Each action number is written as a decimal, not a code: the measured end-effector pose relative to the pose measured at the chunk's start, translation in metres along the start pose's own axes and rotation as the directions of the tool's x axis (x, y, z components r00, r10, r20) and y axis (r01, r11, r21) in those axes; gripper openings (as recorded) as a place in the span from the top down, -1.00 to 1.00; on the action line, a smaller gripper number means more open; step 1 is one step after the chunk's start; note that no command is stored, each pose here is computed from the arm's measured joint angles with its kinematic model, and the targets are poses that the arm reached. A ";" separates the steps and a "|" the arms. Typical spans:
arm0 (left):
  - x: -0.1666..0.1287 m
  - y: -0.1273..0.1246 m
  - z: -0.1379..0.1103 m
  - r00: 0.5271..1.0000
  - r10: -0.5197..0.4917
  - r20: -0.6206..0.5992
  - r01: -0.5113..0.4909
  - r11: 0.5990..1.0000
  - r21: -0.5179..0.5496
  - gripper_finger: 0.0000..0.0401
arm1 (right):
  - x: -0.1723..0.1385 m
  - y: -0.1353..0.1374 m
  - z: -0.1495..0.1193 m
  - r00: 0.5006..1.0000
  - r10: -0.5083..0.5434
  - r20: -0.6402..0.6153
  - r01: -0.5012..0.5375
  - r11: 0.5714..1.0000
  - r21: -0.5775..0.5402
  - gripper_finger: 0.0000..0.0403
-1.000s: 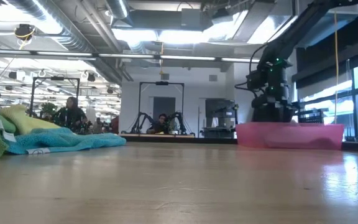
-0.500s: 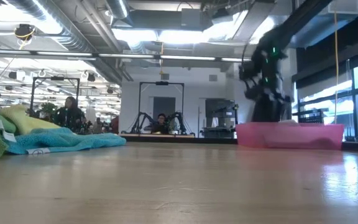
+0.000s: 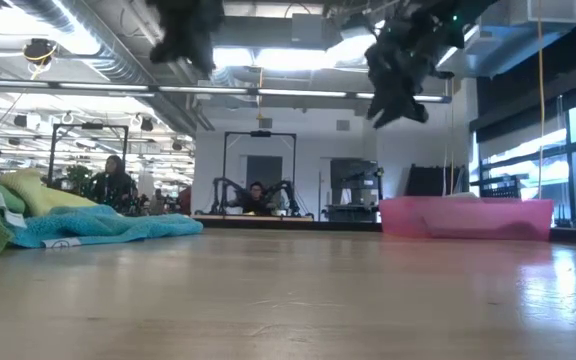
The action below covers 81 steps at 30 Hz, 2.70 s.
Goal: Fold microfiber towels
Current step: Fold the blue towel
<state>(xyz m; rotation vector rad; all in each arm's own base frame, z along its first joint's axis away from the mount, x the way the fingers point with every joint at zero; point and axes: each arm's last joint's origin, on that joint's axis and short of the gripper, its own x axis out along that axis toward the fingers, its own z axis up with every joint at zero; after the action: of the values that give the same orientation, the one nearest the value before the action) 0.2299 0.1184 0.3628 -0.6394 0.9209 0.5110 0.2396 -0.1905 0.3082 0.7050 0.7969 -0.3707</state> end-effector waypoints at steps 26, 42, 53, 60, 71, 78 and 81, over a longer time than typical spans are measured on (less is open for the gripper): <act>0.140 0.162 0.005 0.619 0.095 -0.780 -0.093 0.994 0.047 0.35 | -0.066 0.080 -0.035 0.976 0.157 0.153 -0.122 0.968 -0.221 0.36; 0.162 0.170 -0.032 0.582 0.054 -0.811 -0.120 0.993 -0.020 0.35 | -0.069 0.078 -0.026 0.956 0.064 0.286 -0.001 0.977 -0.216 0.36; 0.167 0.174 -0.047 0.552 0.039 -0.833 -0.106 0.994 -0.024 0.36 | -0.069 0.078 -0.026 0.954 0.064 0.291 -0.004 0.979 -0.202 0.36; 0.174 0.172 -0.064 0.508 0.034 -0.861 -0.090 0.996 -0.014 0.36 | -0.069 0.078 -0.026 0.955 0.064 0.291 -0.011 0.983 -0.182 0.36; 0.171 0.167 -0.045 0.564 0.061 -0.823 -0.085 0.996 0.016 0.36 | -0.069 0.078 -0.026 0.954 0.055 0.295 0.000 0.983 -0.183 0.36; 0.170 0.167 -0.041 0.574 0.064 -0.816 -0.085 0.996 0.018 0.36 | -0.069 0.078 -0.026 0.953 0.049 0.298 0.006 0.984 -0.181 0.36; 0.169 0.166 -0.042 0.570 0.062 -0.819 -0.085 0.996 0.017 0.36 | -0.069 0.078 -0.026 0.953 0.049 0.298 0.006 0.983 -0.181 0.36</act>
<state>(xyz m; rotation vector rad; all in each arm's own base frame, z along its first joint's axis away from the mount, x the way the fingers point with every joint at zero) 0.1851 0.2291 0.1534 -0.8871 1.8519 0.2723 0.2241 -0.1140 0.3813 0.4721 0.5239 -0.3710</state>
